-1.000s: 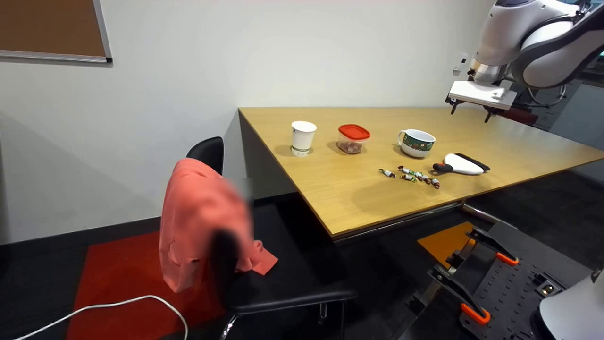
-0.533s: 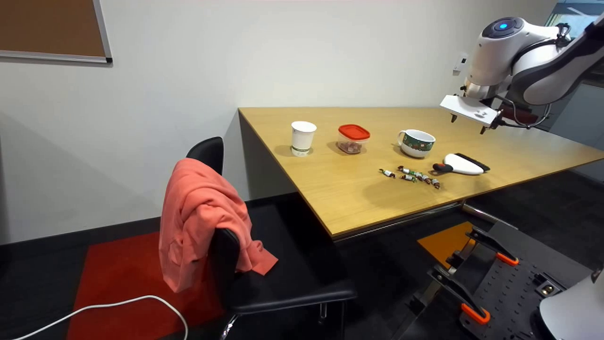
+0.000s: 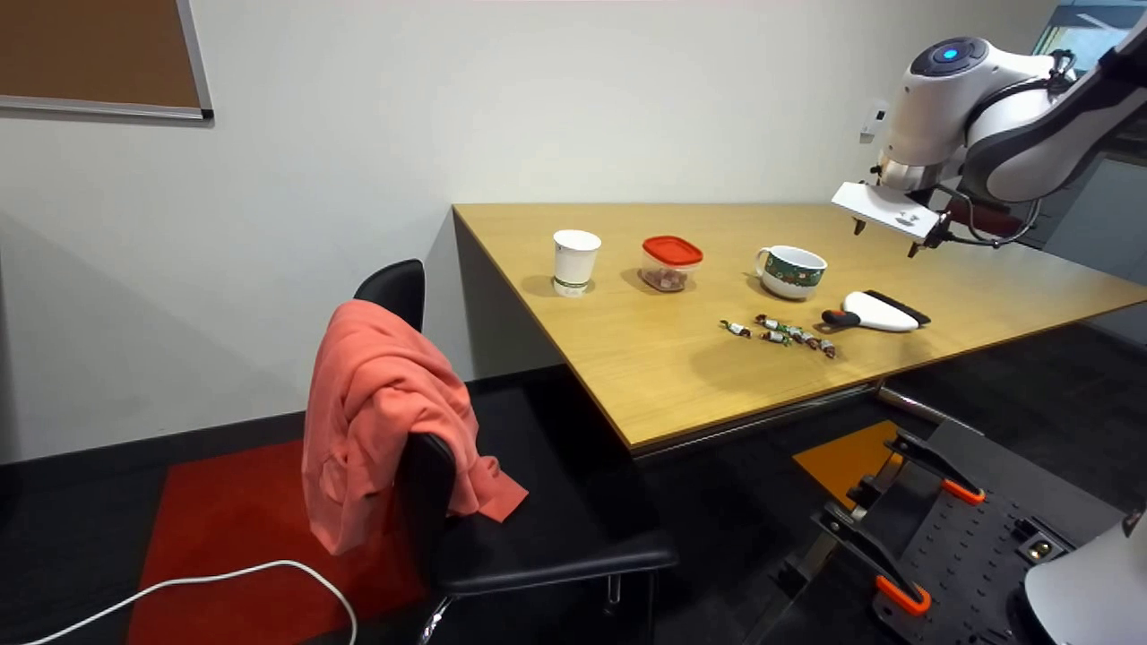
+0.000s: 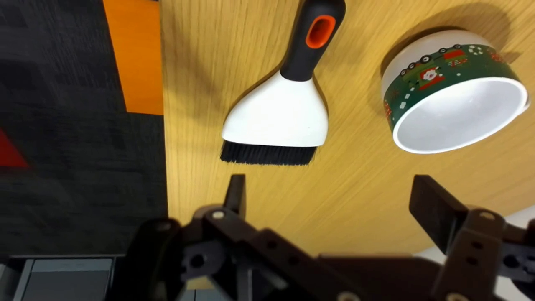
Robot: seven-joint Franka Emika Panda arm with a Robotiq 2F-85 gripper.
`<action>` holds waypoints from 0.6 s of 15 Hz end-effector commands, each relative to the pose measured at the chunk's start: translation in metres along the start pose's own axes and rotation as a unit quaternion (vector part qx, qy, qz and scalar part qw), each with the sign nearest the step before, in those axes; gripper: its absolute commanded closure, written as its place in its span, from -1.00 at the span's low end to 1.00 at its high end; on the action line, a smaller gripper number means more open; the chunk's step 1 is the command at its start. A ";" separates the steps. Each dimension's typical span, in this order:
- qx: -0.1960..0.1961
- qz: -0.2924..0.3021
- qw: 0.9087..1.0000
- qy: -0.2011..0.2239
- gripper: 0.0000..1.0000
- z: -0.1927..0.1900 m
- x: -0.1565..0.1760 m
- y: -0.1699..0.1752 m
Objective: Use the brush to sweep the candy to the left side of the table
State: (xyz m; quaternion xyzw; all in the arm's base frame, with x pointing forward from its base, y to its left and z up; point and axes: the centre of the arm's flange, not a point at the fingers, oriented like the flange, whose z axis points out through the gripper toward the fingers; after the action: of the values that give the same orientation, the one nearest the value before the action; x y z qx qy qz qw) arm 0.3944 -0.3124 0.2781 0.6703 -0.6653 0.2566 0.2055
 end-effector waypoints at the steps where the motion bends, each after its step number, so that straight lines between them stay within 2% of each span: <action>1: 0.008 0.027 0.999 -0.032 -1.00 0.030 0.007 -0.010; 4: 0.002 0.044 0.997 -0.057 -1.00 0.052 0.009 -0.012; 9: -0.022 0.033 0.996 -0.085 -1.00 0.092 0.006 -0.013</action>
State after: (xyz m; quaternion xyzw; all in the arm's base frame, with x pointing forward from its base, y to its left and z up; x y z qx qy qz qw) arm 0.4014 -0.3530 0.2234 0.6551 -0.7103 0.2024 0.1592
